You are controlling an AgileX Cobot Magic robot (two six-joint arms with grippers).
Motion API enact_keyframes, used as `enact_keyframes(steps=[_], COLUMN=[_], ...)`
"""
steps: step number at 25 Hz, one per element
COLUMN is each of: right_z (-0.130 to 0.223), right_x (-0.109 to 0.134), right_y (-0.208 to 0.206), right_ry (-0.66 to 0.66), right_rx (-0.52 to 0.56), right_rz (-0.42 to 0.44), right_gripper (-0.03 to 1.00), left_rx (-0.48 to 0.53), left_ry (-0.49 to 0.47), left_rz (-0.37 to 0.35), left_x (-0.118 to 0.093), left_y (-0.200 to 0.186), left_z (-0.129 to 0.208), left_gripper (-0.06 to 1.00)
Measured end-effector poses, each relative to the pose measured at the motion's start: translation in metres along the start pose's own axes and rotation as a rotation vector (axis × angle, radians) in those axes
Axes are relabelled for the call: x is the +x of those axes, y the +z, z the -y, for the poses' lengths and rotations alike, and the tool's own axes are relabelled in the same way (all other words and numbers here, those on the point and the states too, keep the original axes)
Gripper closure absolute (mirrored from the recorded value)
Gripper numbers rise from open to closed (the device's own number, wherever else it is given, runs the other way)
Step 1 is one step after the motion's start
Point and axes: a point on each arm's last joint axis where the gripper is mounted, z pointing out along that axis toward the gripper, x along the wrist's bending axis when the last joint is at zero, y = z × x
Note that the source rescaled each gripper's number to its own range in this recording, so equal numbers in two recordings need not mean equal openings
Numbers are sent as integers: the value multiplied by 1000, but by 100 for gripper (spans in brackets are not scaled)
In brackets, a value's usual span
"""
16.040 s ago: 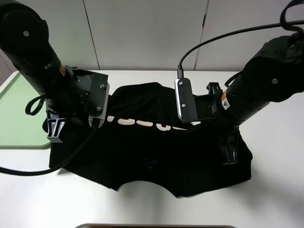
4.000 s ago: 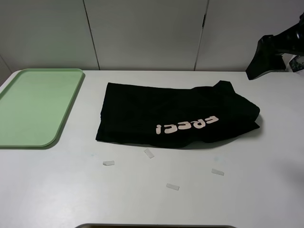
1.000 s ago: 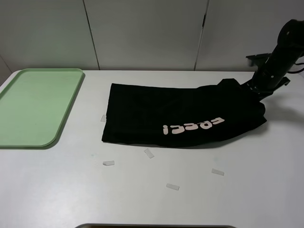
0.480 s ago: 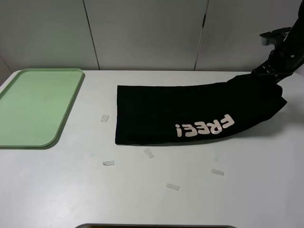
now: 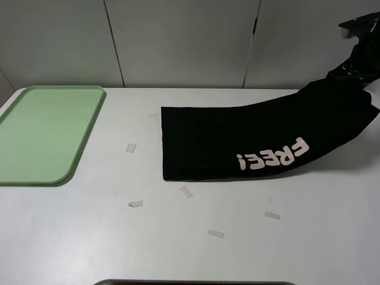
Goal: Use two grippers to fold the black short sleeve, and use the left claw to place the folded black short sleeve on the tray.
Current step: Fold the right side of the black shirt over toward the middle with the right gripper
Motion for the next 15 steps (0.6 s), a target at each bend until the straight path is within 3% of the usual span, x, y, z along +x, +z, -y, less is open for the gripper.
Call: enact_keyframes(steps=[5,15], right_z=[0,-18], right_x=[5,79], right_y=[-12,-23], right_ry=[-15,-131], right_rx=[2,-1], right_rz=[44,90], right_gripper=[97,97], left_rx=[0,0], left_ry=[0,0], left_rz=[0,0], left_x=[0,0], left_y=[0,0], left_z=[0,0], left_gripper=[-5,-5])
